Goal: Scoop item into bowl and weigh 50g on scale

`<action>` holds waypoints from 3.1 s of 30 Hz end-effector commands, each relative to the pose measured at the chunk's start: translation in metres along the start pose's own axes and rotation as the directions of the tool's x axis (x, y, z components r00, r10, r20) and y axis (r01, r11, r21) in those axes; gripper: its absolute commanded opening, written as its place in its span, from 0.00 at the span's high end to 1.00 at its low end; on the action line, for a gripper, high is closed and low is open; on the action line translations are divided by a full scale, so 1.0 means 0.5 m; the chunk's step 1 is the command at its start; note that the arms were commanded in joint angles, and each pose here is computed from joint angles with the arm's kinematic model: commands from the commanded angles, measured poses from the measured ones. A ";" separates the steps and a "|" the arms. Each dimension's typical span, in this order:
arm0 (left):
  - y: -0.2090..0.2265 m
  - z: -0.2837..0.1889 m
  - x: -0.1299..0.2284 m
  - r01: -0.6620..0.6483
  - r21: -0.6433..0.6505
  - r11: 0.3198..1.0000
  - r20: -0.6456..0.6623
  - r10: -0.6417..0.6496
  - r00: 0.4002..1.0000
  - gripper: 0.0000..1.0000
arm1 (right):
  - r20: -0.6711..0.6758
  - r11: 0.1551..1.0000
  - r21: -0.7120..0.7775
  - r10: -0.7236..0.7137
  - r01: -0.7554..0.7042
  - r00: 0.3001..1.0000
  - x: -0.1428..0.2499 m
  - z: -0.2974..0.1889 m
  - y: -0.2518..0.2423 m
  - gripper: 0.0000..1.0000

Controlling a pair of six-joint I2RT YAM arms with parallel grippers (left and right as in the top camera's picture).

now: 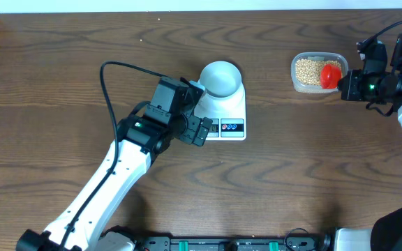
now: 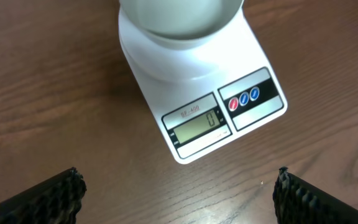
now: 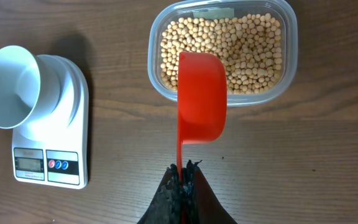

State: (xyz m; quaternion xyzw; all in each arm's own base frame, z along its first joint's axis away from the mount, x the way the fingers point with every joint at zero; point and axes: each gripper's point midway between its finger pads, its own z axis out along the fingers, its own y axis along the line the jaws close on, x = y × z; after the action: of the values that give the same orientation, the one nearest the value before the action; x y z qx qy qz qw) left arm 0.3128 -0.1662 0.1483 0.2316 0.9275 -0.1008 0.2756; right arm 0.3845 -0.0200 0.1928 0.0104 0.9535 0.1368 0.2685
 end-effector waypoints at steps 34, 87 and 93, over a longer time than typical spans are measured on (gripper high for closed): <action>-0.001 -0.072 -0.052 -0.002 0.031 1.000 -0.038 0.003 0.999 0.02 | -0.001 1.000 -0.013 -0.019 0.019 1.000 -0.002 -0.003 0.010 0.99; 0.001 -0.034 -0.050 0.084 0.028 0.996 -0.072 -0.082 0.994 0.02 | -0.002 1.000 -0.013 -0.019 0.019 1.000 -0.002 -0.003 0.010 0.99; 0.001 -0.034 -0.050 0.084 0.028 0.996 -0.072 -0.082 0.994 0.02 | 0.017 1.000 -0.011 0.001 -0.001 1.000 -0.012 -0.004 0.009 0.99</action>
State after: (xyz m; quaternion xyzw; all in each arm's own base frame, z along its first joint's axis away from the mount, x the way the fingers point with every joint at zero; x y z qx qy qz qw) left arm 0.3238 -0.1737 0.1784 0.2092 0.9408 -0.1242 0.2359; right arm 0.3840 -0.0200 0.1926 0.0111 0.9537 0.1373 0.2674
